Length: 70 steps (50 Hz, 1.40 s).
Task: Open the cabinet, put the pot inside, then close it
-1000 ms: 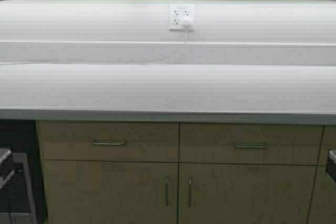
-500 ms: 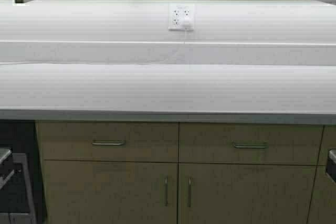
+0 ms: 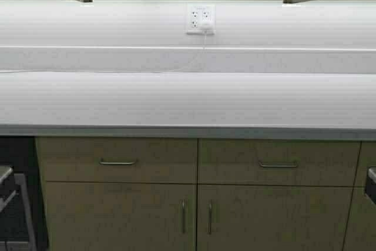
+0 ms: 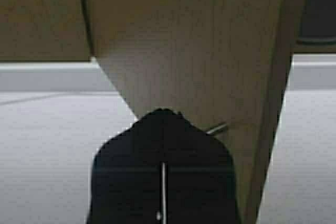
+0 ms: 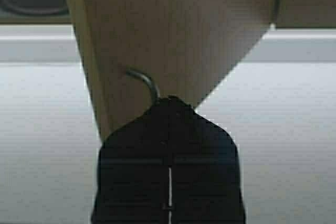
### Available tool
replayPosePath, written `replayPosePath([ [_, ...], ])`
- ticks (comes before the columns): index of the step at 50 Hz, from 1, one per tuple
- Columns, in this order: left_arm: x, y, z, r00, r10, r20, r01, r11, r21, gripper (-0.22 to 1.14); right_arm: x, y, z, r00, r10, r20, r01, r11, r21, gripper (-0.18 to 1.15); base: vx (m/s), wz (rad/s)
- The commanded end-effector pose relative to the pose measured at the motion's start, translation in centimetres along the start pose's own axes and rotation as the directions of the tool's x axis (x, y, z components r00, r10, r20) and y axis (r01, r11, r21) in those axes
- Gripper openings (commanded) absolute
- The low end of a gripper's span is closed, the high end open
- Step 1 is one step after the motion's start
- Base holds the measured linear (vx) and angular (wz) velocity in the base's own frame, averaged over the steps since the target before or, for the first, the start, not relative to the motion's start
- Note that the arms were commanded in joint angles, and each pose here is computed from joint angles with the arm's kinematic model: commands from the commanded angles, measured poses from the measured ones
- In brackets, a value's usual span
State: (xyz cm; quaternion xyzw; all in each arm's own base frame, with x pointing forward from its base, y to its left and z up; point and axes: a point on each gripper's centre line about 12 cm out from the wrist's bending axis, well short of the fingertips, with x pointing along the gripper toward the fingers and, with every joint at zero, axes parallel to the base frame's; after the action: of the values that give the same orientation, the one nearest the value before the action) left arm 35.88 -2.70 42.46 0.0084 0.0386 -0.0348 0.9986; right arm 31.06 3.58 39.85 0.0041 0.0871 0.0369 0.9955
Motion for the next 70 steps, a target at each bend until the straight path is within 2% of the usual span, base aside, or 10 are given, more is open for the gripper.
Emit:
replayPosePath([
  [1, 1.4, -1.7, 1.7, 0.998, -0.047, 0.043, 0.046, 0.999, 0.005, 0.04, -1.3, 0.8, -0.2, 1.0, 0.025, -0.011, -0.025, 1.0, 0.014, 0.06, 0.05, -0.03],
  [10, 3.8, -3.9, 1.7, 0.994, -0.101, 0.03, 0.103, 0.993, -0.058, 0.04, -2.8, 2.0, -1.3, 0.997, 0.063, -0.045, -0.062, 0.998, 0.017, 0.06, 0.05, -0.03],
  [27, 8.8, -7.4, 0.3, 0.986, -0.169, -0.018, 0.166, 0.981, -0.096, 0.04, -4.7, 1.8, -1.9, 0.997, 0.07, -0.031, -0.07, 0.997, 0.021, 0.06, 0.05, -0.02],
  [39, 6.3, -7.4, -0.3, 0.984, -0.177, -0.016, 0.175, 0.981, -0.087, 0.04, -3.8, 2.0, -1.9, 0.997, 0.073, -0.037, -0.072, 0.997, 0.012, 0.06, 0.01, 0.01],
  [50, 2.7, -7.3, -1.5, 0.982, -0.19, 0.01, 0.19, 0.978, -0.086, 0.04, -0.8, 3.3, 0.8, 0.994, 0.108, 0.014, -0.108, 0.994, 0.012, 0.06, 0.01, 0.0],
  [63, 1.4, -8.2, -2.1, 0.975, -0.22, 0.007, 0.22, 0.972, -0.085, 0.04, 7.4, 6.6, 3.0, 0.989, 0.15, -0.016, -0.15, 0.989, 0.0, 0.06, 0.09, -0.02],
  [70, 0.9, -9.6, -2.2, 0.966, -0.257, 0.007, 0.257, 0.963, -0.084, 0.04, 9.5, 7.0, 2.7, 0.988, 0.148, -0.034, -0.148, 0.989, -0.006, 0.06, 0.12, -0.03],
])
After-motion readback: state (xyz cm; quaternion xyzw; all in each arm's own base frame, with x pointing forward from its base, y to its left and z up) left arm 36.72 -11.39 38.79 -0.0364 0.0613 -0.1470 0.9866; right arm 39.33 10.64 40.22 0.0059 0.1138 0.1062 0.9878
